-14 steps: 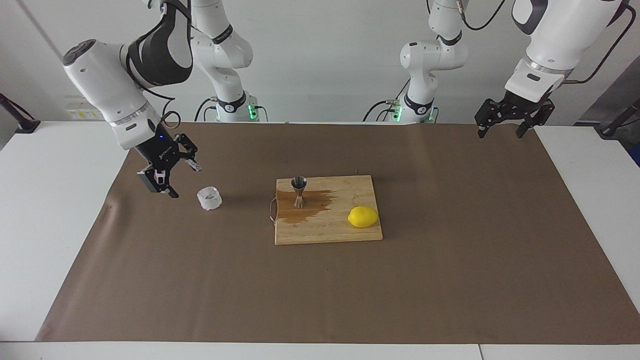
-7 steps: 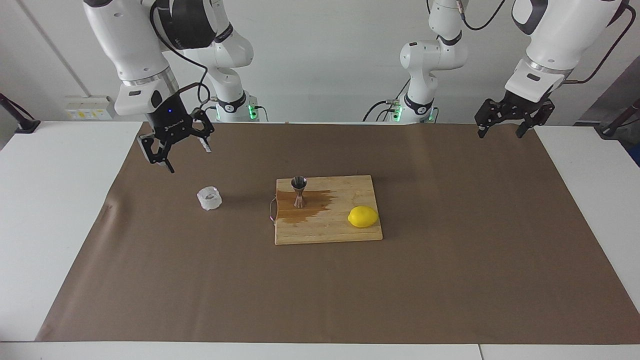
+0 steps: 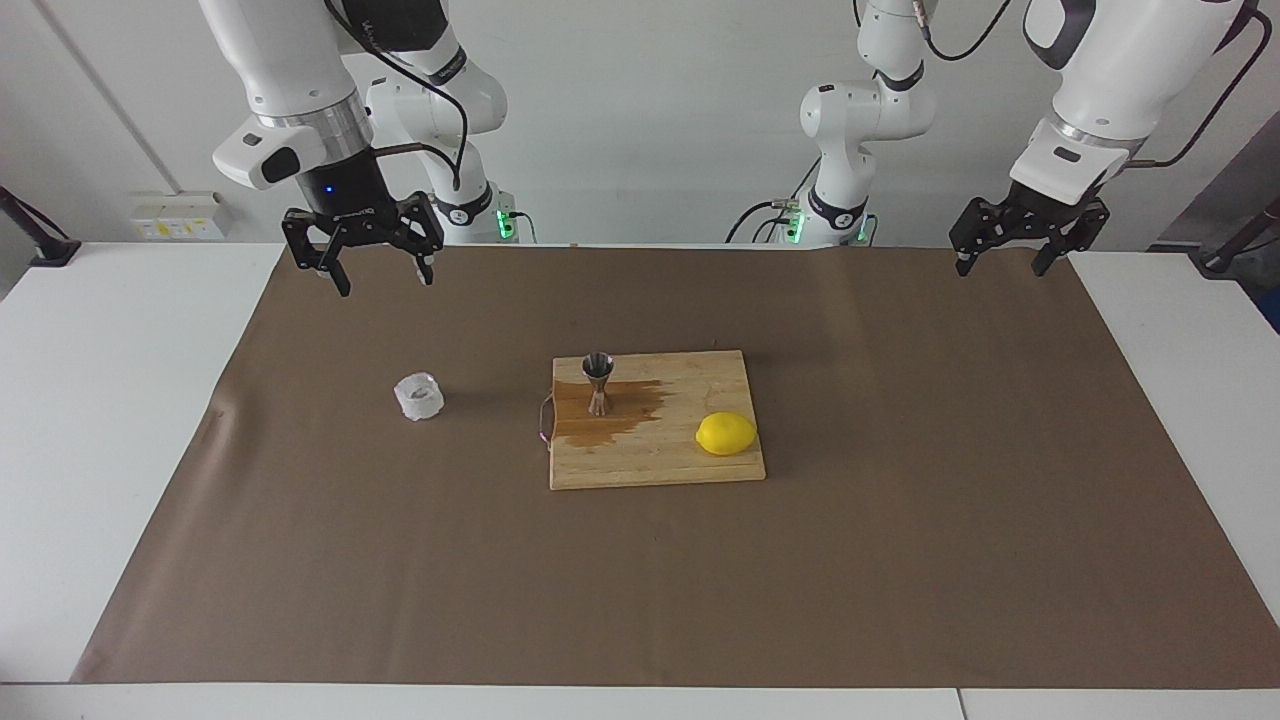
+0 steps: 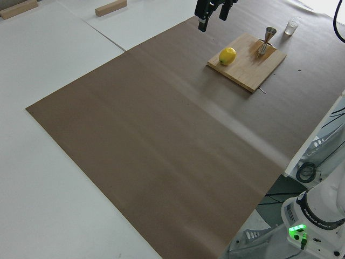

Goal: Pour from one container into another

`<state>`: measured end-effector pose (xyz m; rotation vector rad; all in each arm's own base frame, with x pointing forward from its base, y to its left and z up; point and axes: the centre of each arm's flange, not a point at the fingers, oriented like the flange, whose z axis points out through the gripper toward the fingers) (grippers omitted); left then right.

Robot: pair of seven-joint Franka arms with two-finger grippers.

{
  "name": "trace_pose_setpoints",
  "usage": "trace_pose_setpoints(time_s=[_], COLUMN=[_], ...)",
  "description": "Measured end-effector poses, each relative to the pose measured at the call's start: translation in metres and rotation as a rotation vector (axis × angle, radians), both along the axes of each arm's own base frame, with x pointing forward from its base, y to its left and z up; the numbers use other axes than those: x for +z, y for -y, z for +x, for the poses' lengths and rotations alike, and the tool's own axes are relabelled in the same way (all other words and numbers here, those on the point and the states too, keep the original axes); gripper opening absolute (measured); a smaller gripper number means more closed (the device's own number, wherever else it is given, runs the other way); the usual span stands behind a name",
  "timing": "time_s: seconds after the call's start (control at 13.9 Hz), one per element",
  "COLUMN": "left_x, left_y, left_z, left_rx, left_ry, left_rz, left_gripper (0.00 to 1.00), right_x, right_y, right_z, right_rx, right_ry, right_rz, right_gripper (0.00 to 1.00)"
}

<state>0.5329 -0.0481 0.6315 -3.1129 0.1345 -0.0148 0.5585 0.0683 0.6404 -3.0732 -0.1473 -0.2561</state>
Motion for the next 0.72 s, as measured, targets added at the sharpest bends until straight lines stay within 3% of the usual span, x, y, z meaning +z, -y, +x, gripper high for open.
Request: trace_pose_setpoints(time_s=[0.72], left_x=[0.000], left_y=[0.000], left_z=[0.000], left_rx=[0.000], left_ry=[0.000], left_rz=[0.000], left_gripper=[1.00], right_x=[0.000], right_y=[0.021], right_z=[0.000], right_rx=[-0.075], right_ry=[-0.022], right_rz=[0.003], right_gripper=[1.00])
